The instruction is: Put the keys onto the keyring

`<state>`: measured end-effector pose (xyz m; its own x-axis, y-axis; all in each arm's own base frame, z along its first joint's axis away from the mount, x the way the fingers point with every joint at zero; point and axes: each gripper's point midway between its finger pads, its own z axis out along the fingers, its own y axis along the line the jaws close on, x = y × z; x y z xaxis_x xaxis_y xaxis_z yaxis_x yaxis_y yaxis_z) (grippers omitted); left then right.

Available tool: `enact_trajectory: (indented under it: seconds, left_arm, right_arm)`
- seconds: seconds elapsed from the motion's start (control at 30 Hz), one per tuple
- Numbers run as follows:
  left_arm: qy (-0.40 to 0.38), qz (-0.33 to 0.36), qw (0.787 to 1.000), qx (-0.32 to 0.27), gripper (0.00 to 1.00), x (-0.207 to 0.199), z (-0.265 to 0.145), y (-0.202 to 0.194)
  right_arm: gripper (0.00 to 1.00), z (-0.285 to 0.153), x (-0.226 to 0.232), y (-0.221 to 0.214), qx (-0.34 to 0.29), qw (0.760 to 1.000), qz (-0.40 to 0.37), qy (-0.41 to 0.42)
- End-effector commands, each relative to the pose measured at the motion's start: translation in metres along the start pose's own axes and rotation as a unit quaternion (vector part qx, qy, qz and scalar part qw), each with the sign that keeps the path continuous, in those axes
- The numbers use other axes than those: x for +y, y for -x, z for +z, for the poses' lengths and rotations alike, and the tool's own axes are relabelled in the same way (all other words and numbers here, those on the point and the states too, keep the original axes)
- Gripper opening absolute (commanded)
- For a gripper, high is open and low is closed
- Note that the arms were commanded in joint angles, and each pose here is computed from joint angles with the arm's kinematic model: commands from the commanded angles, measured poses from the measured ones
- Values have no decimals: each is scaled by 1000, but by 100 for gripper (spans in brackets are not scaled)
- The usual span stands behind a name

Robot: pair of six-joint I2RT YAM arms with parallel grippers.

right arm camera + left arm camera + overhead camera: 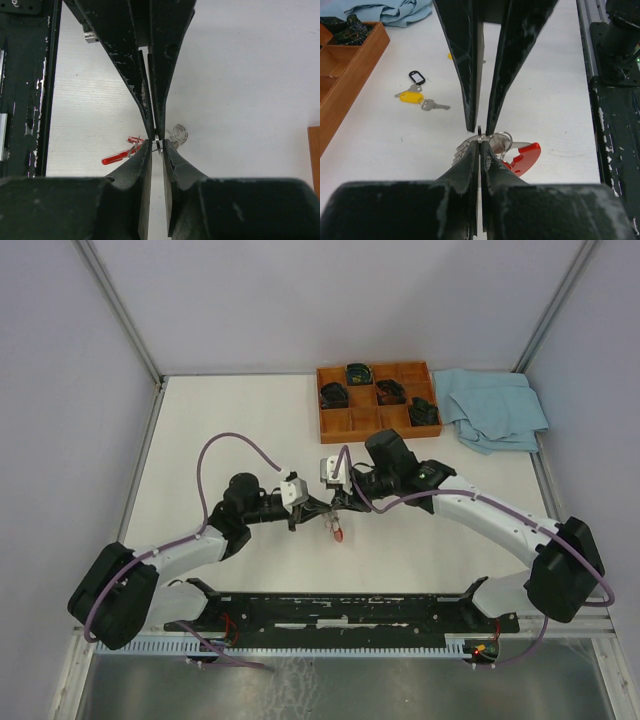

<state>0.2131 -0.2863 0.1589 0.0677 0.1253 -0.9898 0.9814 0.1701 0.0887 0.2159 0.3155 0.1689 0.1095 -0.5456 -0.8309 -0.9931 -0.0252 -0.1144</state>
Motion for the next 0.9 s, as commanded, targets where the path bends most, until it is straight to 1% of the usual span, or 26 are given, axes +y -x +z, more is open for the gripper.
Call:
enact_trajectory:
  seconds: [0.0, 0.1, 0.2, 0.3, 0.57, 0.87]
  left_arm:
    - [33, 59, 996, -53, 3, 7, -4, 15]
    - [50, 66, 993, -82, 3, 7, -8, 20]
    - [55, 63, 992, -96, 3, 7, -9, 20]
    - [55, 65, 990, -113, 3, 5, -10, 23]
    - [53, 88, 986, -133, 3, 2, -12, 29]
    - [46, 98, 983, -146, 3, 0, -12, 35]
  right_arm:
    - [24, -18, -5, 40, -58, 997, -41, -28]
    - [32, -22, -6, 40, -71, 995, -48, -40]
    - [36, -24, -8, 36, -88, 994, -44, -46]
    - [36, -24, -10, 29, -102, 993, -43, -46]
    - [37, -17, -18, 10, -100, 992, -55, -46]
    - [33, -9, -10, 13, -121, 991, -63, -15]
